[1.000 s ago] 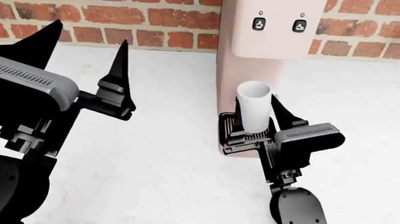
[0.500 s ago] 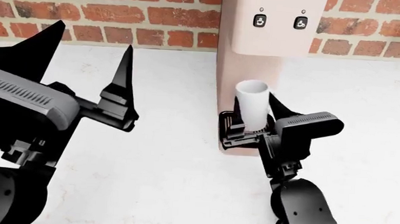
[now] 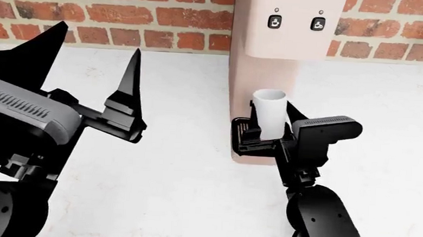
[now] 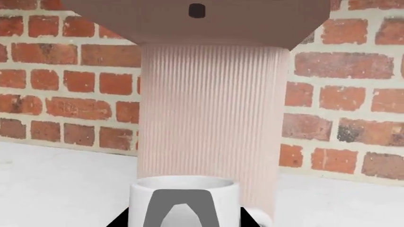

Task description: Pick the mug from the cabinet, place it under the coffee machine dispenser, and press the start button.

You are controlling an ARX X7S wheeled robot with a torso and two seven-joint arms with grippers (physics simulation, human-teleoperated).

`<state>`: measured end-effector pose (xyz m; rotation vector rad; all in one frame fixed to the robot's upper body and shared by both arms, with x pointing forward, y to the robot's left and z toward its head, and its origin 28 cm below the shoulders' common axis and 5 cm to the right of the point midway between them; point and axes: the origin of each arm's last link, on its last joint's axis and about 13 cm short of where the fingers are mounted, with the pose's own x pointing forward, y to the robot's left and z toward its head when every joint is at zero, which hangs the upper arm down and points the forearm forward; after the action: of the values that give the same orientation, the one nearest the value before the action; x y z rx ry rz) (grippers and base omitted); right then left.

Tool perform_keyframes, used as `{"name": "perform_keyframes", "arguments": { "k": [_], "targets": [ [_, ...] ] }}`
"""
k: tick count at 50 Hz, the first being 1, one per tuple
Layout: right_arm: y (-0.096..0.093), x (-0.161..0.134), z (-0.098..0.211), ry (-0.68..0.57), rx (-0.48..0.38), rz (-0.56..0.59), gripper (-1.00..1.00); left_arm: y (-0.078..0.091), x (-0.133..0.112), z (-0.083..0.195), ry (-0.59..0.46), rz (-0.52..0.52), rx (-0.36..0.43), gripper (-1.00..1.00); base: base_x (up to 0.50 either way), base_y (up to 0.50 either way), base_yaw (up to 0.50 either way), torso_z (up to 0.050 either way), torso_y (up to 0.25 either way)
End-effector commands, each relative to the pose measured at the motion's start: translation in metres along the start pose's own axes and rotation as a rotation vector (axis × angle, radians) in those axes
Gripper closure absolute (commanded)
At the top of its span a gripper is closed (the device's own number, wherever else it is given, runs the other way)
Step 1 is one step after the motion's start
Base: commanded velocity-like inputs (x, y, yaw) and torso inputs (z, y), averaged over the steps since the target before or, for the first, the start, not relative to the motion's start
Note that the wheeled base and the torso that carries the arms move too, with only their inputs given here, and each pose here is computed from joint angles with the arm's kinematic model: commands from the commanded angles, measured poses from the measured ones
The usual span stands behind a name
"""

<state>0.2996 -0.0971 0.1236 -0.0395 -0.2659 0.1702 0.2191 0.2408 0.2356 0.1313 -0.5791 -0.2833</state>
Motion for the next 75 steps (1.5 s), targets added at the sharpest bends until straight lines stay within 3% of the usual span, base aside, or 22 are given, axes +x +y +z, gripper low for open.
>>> {"name": "perform_keyframes", "arguments": {
  "k": [1, 15, 30, 31, 42, 51, 65, 75],
  "targets": [
    [0.0, 0.005, -0.008, -0.018, -0.025, -0.037, 1.0, 0.0, -0.001, 0.0, -0.004, -0.004, -0.001, -1.0, 0.0, 0.0, 0.0, 0.0, 0.0],
    [0.01, 0.017, -0.024, -0.044, -0.037, -0.05, 1.0, 0.0, -0.003, -0.001, -0.006, -0.001, -0.006, -1.0, 0.0, 0.0, 0.0, 0.0, 0.0],
    [0.012, 0.014, -0.032, 0.029, -0.055, -0.026, 1.0, 0.001, -0.004, -0.001, -0.008, -0.001, -0.006, -1.0, 0.01, 0.0, 0.01, -0.003, 0.0],
    [0.012, 0.014, -0.033, 0.04, -0.053, -0.02, -1.0, 0.001, -0.004, -0.001, -0.008, 0.0, -0.006, -1.0, 0.01, 0.0, 0.01, 0.0, 0.0],
    [0.012, 0.006, -0.031, 0.074, -0.056, -0.004, -1.0, 0.001, -0.006, -0.002, -0.007, 0.005, -0.007, -1.0, 0.0, 0.0, 0.0, -0.002, 0.0],
    [0.007, -0.016, 0.0, 0.011, -0.073, -0.023, -1.0, 0.0, -0.006, 0.001, -0.013, 0.002, -0.008, -1.0, 0.0, 0.0, 0.0, -0.001, 0.0],
    [0.005, -0.012, 0.019, -0.059, -0.086, -0.044, -1.0, -0.001, -0.005, 0.003, -0.016, -0.008, -0.007, -1.0, 0.0, 0.0, 0.0, 0.0, 0.0],
    [0.004, -0.027, 0.059, -0.15, -0.108, -0.023, -1.0, -0.001, -0.005, 0.002, -0.017, -0.006, -0.011, -1.0, 0.0, 0.0, 0.0, 0.0, 0.0]
  ]
}}
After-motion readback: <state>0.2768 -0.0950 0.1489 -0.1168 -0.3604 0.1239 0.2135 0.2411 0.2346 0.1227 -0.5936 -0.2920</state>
